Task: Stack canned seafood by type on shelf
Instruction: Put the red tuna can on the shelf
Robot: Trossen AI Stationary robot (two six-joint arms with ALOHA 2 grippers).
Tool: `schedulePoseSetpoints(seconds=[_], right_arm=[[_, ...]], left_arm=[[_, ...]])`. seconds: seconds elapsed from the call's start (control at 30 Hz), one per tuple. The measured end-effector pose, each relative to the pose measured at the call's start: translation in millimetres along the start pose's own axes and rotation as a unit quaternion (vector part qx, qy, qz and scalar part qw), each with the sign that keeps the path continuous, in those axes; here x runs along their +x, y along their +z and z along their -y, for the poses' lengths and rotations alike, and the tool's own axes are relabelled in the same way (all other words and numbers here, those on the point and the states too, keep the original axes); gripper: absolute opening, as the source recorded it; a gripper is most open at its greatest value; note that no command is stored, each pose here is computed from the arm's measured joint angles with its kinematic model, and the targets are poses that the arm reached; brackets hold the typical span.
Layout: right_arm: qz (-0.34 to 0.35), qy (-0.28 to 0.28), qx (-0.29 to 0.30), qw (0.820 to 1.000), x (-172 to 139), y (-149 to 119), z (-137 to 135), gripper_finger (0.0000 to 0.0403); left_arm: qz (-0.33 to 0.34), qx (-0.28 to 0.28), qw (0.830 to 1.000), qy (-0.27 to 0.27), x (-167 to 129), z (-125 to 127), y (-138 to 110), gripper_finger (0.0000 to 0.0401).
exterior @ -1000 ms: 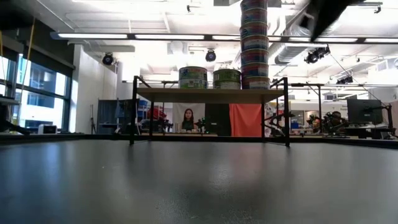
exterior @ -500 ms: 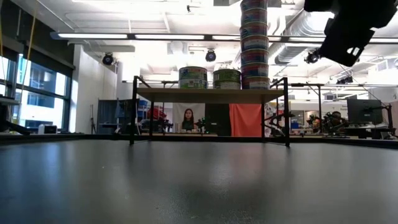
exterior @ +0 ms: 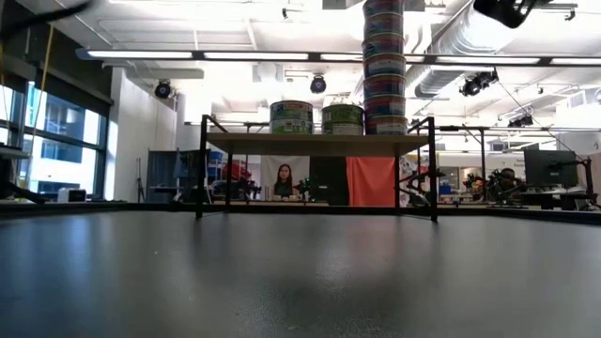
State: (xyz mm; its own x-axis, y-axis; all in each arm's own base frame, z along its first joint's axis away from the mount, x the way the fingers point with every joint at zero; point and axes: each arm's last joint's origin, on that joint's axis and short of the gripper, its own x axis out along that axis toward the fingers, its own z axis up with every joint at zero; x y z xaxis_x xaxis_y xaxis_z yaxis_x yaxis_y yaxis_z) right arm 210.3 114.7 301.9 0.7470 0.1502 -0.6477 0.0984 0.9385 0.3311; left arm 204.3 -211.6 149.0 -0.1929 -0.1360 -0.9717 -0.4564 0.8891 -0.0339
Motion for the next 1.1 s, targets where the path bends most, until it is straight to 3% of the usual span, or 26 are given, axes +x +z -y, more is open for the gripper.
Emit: schedulePoseSetpoints(seconds=[0.1,0.17,0.33,0.43,0.57,0.73,0.87,1.1], right_arm=[[0.002,-0.004,-0.003,1.0,-3.5,0.7,-2.6,0.0],[0.004,-0.006,-0.001,1.0,-3.3,-0.7,-3.6,0.0],[-0.016,-0.015,0.018,1.0,2.7,-14.2,-2.6,0.0],[-0.028,-0.018,0.034,0.999,6.6,-24.6,-2.2,0.0],[-0.033,-0.024,0.06,0.997,13.8,-41.6,-1.2,0.0],[-0.037,-0.04,0.117,0.992,31.1,-74.5,6.5,0.0],[-0.015,-0.031,0.172,0.985,48.3,-103.1,14.8,0.0],[0.041,-0.054,0.228,0.971,73.6,-119.9,32.6,0.0]], left_arm=[[0.057,0.004,0.998,-0.02,-6.7,-3.6,26.9,0.0],[0.131,0.01,0.99,-0.051,-12.4,-1.8,49.4,0.0],[0.339,0.0,0.938,-0.072,-26.0,-5.4,103.7,0.0],[0.403,0.01,0.911,-0.088,-36.1,-9.8,129.8,0.0],[0.447,0.007,0.892,-0.071,-52.9,-21.2,152.1,0.0],[0.461,0.08,0.883,-0.045,-70.8,-19.9,156.3,0.0],[0.481,0.142,0.864,-0.039,-86.4,-14.3,144.6,0.0],[0.493,0.173,0.852,-0.042,-84.1,-0.7,134.3,0.0]])
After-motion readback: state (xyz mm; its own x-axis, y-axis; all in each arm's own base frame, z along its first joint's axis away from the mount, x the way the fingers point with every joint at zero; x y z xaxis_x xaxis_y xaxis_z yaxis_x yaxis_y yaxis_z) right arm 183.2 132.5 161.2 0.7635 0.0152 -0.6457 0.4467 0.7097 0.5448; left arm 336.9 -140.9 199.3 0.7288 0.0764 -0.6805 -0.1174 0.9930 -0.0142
